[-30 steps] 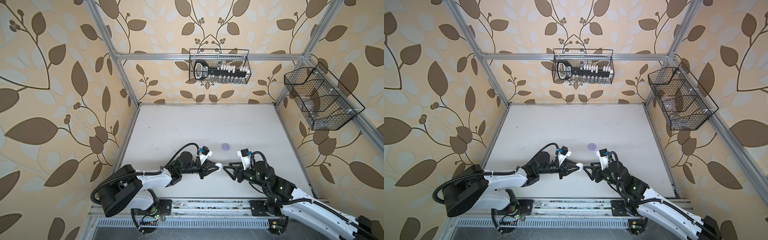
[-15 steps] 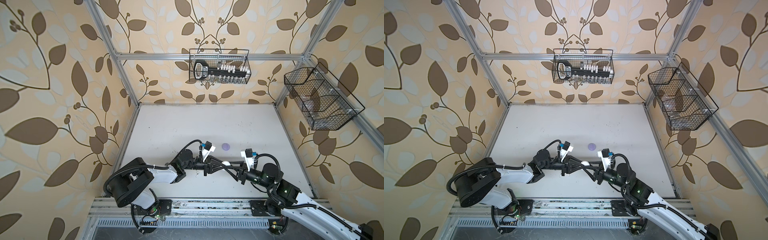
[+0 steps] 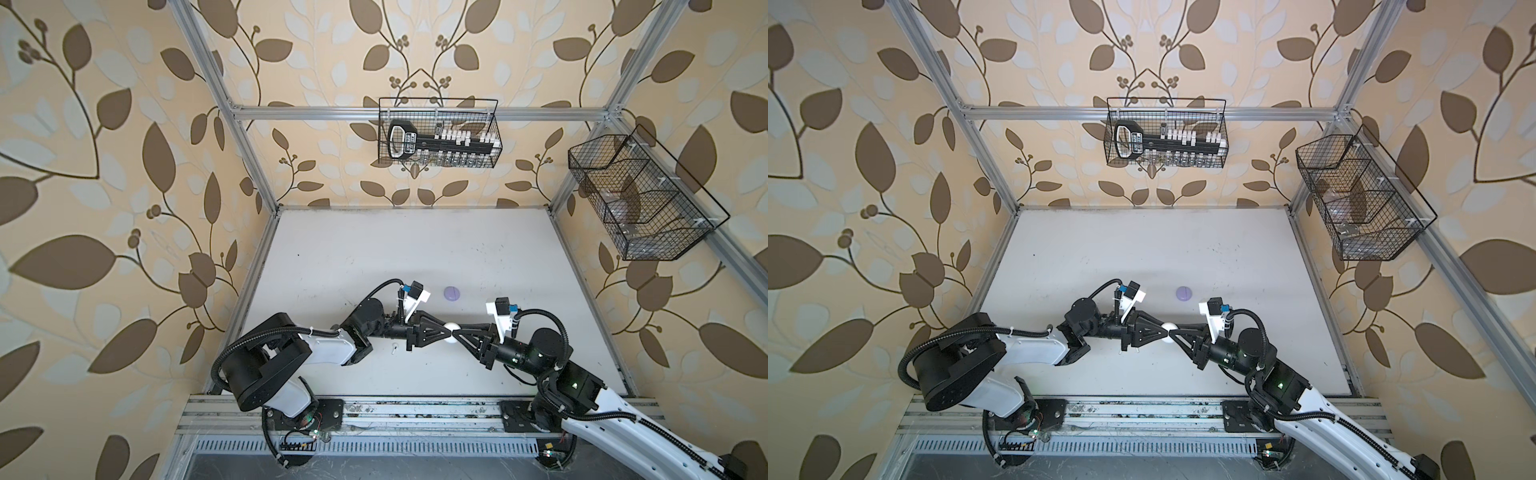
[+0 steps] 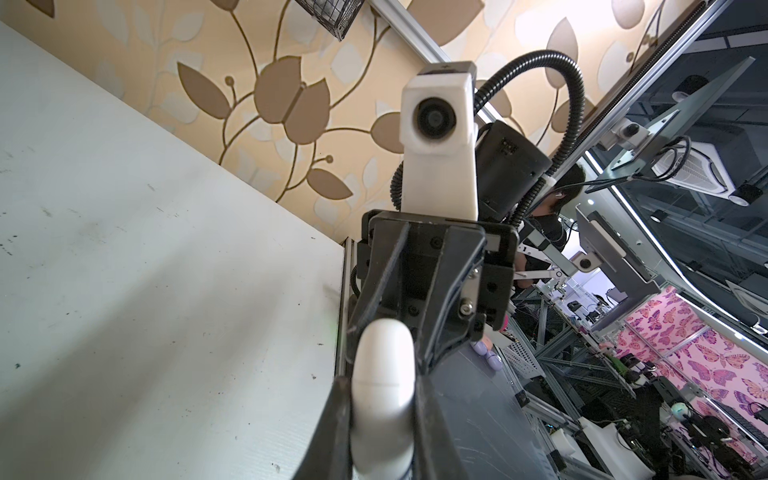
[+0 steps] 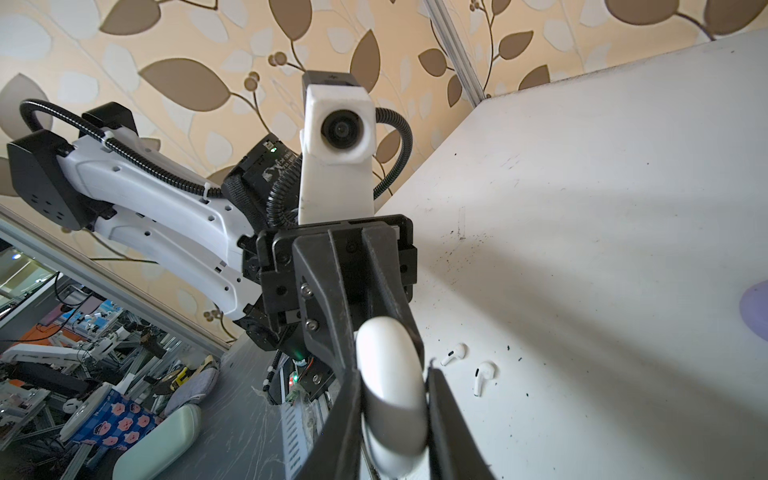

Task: Insert the wireless bluetooth earbuds into the charging case

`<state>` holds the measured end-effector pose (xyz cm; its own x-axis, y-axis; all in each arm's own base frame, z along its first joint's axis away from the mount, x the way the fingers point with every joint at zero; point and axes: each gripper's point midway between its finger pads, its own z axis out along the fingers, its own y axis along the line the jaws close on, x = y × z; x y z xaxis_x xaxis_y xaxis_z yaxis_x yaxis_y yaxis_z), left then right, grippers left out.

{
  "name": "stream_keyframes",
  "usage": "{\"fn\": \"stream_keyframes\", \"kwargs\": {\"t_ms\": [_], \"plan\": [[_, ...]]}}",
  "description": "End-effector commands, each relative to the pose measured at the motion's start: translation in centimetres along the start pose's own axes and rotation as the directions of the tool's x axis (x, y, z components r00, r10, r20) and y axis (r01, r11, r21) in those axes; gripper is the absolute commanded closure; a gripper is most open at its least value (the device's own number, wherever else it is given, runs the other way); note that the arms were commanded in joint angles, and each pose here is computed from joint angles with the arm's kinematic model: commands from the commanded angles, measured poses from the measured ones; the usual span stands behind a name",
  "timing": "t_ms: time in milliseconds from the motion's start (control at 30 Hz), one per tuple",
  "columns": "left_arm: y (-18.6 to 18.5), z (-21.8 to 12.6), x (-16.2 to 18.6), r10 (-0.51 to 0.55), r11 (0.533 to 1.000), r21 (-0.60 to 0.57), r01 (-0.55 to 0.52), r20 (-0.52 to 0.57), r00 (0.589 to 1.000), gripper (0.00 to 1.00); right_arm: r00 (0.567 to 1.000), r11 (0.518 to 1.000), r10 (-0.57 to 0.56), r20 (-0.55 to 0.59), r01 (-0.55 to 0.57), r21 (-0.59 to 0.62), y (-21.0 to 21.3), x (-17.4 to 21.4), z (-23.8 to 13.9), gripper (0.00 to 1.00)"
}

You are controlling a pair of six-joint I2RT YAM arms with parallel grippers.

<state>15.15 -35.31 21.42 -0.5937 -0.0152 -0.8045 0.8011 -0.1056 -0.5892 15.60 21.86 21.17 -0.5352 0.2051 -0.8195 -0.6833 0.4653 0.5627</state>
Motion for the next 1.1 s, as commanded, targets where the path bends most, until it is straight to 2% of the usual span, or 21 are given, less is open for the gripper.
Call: {"fn": "stream_keyframes", "kwargs": {"t_ms": [0,67,167,867,1067], "plan": [[-1.5,0.1,-2.0,0.087,0.996,0.031,-0.088,0.047,0.995,0.77,1.0,0.999,0.012,-0.022,-0.012,-0.033,0.5,0.4,0.1,0.86],[-1.2,0.2,-1.9,0.085,0.996,0.019,-0.086,0.03,0.996,0.69,1.0,1.0,0.008,-0.024,-0.009,-0.027,0.6,0.3,0.1,0.87],[-1.5,0.1,-2.0,0.103,0.995,0.008,-0.103,0.022,0.994,0.63,0.999,1.0,-0.006,-0.031,0.005,-0.008,0.6,-0.1,-0.1,0.87],[-1.9,-0.2,-1.7,0.123,0.992,0.01,-0.123,0.003,0.992,0.66,1.0,1.0,0.011,-0.015,-0.011,0.01,0.0,-1.1,-0.6,0.87],[-2.0,0.0,-1.5,0.113,0.993,0.022,-0.113,-0.008,0.994,0.56,0.999,0.999,0.032,0.002,-0.032,-0.03,0.2,-1.4,-0.2,0.88]]}}
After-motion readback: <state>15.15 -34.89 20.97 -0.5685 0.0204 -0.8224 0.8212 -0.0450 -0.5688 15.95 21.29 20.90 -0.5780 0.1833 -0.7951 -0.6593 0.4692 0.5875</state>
